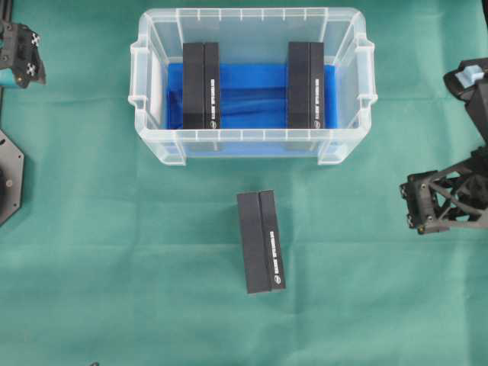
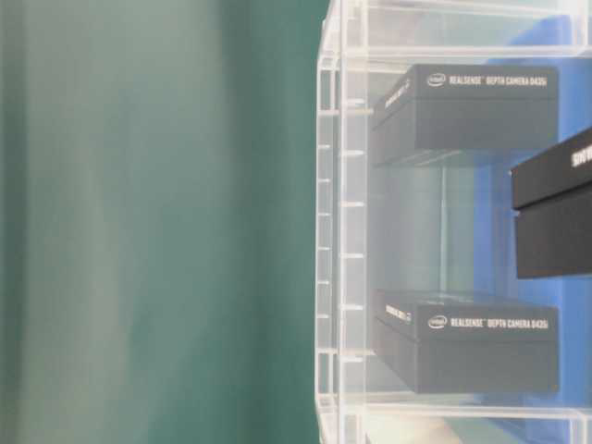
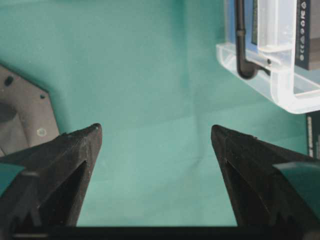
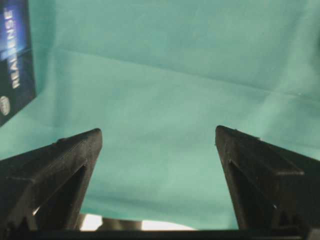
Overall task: Take out the box from the case.
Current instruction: 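Open the right gripper, release the box, and retract right arm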
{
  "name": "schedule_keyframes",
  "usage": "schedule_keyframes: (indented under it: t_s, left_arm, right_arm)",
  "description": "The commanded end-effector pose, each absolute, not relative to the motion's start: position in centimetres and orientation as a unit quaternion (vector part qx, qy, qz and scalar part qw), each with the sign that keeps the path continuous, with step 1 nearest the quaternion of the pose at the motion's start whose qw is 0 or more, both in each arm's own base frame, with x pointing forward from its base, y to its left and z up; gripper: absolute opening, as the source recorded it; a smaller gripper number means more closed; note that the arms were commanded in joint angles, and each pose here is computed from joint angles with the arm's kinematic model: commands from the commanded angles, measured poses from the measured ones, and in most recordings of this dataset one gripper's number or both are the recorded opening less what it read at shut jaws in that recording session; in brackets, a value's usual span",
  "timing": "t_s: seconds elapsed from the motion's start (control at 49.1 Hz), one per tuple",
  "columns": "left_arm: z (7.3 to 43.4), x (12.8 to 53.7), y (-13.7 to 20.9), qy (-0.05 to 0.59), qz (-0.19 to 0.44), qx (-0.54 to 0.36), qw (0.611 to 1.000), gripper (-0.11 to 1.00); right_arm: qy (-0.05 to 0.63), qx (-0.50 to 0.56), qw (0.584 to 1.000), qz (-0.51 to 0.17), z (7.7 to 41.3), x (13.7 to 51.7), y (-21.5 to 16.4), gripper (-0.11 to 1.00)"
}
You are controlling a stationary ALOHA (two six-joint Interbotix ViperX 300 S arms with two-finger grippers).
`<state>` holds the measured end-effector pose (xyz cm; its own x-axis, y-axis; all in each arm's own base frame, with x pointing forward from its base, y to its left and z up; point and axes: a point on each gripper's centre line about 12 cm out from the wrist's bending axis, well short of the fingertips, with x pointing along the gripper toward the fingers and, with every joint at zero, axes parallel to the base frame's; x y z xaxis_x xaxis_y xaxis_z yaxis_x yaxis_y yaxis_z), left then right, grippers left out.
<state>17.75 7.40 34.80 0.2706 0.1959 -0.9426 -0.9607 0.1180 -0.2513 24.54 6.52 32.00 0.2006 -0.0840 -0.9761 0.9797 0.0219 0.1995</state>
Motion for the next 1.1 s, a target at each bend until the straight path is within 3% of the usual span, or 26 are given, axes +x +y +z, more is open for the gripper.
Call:
schedule_keyframes:
  t_s: [0.0,0.204,0.753,1.079]
  left_arm:
    - [35.3,17.8,7.5,0.388,0.454,-0.484,0.639,0.9]
    - [35.2,18.0,7.6,0.39,0.455,-0.485,0.637,0.9]
    - [35.1,18.2,7.6,0.387,0.461,-0.491,0.63,0.9]
    - [35.1,18.2,7.6,0.387,0.461,-0.491,0.63,0.9]
  right_arm:
    - [0.424,0.524,0.576,-0.462,32.3,24.7,6.3,0.93]
    - [0.418,0.511,0.58,-0.477,31.9,24.8,3.3,0.93]
    - [0.386,0.485,0.604,-0.501,31.7,23.6,-10.0,0.93]
    - [0.396,0.479,0.601,-0.502,31.2,23.4,-12.0,0.93]
